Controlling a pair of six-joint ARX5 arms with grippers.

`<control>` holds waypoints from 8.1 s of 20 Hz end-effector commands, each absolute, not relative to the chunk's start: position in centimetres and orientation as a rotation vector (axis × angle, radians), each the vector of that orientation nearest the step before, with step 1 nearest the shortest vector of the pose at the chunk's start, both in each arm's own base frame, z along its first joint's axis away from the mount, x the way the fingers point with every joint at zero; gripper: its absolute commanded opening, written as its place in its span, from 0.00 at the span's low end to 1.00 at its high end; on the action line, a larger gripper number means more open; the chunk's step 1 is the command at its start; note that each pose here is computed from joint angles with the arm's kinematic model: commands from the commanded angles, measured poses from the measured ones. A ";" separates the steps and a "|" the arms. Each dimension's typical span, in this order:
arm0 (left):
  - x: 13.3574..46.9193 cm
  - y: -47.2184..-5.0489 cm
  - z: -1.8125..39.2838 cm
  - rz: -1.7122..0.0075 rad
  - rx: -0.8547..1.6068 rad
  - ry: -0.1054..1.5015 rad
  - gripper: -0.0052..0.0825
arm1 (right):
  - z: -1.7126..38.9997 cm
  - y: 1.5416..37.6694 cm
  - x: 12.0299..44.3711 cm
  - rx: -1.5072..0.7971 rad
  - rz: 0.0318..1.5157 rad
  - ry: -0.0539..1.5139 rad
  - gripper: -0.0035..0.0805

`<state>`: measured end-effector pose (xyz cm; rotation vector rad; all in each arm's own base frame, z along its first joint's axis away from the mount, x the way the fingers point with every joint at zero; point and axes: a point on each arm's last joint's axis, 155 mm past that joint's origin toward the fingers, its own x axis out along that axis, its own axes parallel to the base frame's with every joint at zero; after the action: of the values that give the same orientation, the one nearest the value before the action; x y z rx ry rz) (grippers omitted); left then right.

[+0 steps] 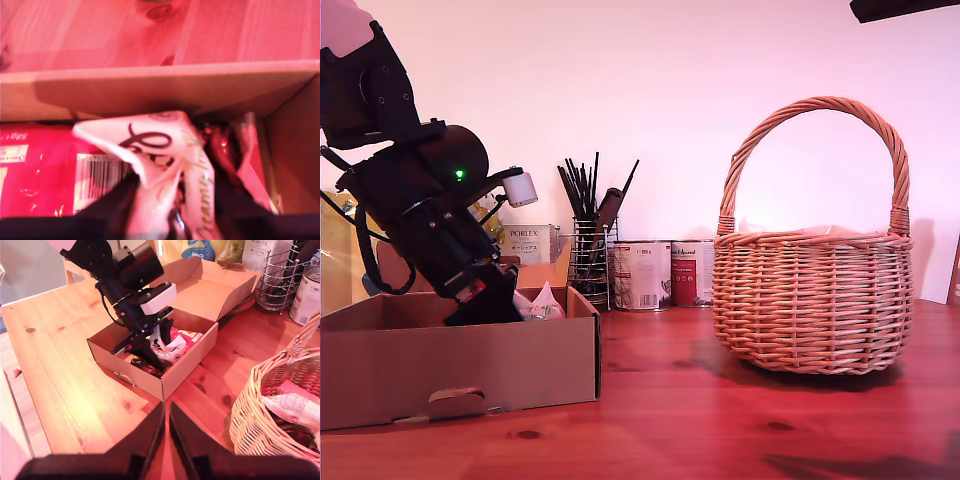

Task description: Move the bags of Easter eggs from the cardboard box on the left into the woven basket on the right side.

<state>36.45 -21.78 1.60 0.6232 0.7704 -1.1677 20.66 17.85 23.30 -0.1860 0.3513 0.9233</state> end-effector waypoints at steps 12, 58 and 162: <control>34.8 -20.8 3.9 -1.144 0.622 0.801 0.20 | 23.7 17.9 20.6 -0.209 0.931 0.330 0.03; 40.4 -47.8 20.2 -0.993 0.599 -0.263 0.20 | 22.6 15.5 16.2 -0.213 0.901 0.417 0.03; 41.6 -19.3 4.3 -0.939 0.530 0.729 0.93 | 22.1 19.5 18.4 -0.206 1.078 0.422 0.03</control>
<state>42.40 -19.64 6.79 0.5480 0.6534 -0.9260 18.53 19.33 21.71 -0.2057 0.4348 1.0690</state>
